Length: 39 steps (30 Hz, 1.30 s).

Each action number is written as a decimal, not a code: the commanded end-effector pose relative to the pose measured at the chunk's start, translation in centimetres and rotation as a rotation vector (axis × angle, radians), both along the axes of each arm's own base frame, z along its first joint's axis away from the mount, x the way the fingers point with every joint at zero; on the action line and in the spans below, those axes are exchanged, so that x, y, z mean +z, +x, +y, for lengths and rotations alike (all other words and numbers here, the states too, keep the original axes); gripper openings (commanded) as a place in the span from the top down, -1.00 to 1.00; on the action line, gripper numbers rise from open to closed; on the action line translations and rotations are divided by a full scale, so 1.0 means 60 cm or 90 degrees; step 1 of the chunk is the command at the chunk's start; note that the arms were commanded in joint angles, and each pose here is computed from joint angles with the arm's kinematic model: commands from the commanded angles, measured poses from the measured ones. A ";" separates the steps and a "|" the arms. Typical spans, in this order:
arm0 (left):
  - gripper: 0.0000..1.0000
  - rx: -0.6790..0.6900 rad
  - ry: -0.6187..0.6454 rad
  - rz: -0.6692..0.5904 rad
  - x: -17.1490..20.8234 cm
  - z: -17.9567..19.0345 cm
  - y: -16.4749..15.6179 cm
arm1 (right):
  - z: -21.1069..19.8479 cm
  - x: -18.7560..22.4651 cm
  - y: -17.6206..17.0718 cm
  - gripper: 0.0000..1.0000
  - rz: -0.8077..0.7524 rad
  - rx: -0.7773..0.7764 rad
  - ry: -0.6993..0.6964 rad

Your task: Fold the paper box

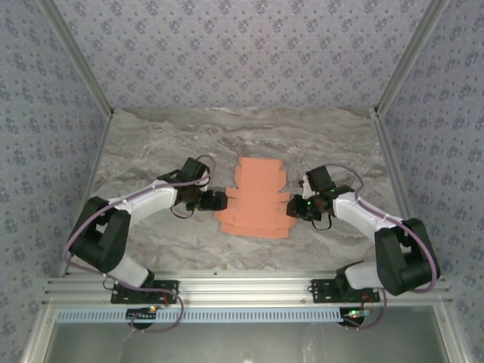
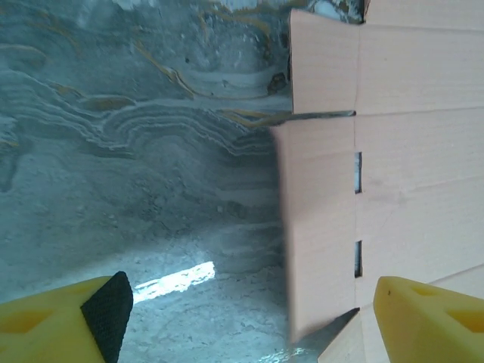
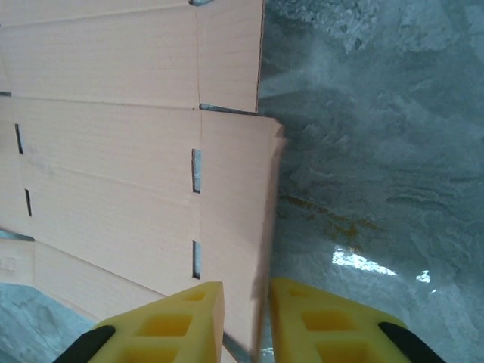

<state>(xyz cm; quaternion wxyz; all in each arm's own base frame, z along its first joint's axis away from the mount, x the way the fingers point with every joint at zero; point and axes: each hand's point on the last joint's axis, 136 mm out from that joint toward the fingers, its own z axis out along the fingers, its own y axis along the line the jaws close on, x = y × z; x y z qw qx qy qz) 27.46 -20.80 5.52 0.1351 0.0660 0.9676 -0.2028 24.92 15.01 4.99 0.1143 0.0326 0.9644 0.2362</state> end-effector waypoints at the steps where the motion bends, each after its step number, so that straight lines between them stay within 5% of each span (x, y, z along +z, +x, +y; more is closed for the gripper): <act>1: -0.57 0.021 -0.003 -0.005 -0.005 0.003 -0.004 | -0.004 0.005 0.006 0.79 -0.011 0.011 -0.024; 4: -0.38 0.009 -0.006 -0.019 -0.008 -0.011 0.001 | -0.001 0.014 0.009 0.94 -0.033 0.030 -0.023; 9: 0.45 0.009 -0.001 -0.026 -0.008 -0.016 0.011 | 0.006 0.028 0.022 1.00 -0.059 0.056 -0.015; 13: 0.74 0.003 0.017 -0.033 -0.008 -0.009 0.012 | 0.009 0.033 0.034 1.00 -0.084 0.065 -0.014; 15: 1.00 0.013 0.014 -0.026 -0.009 -0.007 0.009 | 0.001 0.036 0.042 0.77 -0.093 0.066 -0.034; 18: 1.00 0.035 -0.009 -0.007 -0.003 -0.013 0.003 | -0.003 0.059 0.049 0.00 -0.125 0.068 -0.041; 19: 1.00 0.042 -0.016 -0.001 0.001 -0.015 0.002 | 0.000 0.072 0.049 -0.08 -0.152 0.075 -0.038; 30: 1.00 0.197 -0.080 0.100 0.034 -0.015 -0.006 | 0.101 0.179 -0.006 -0.13 -0.473 0.387 -0.146; 32: 1.00 0.243 -0.132 0.113 0.043 -0.017 -0.007 | 0.094 0.199 0.019 -0.13 -0.482 0.307 -0.194; 39: 1.00 0.269 -0.179 0.097 0.087 -0.015 0.009 | 0.129 0.219 0.010 -0.17 -0.453 0.260 -0.038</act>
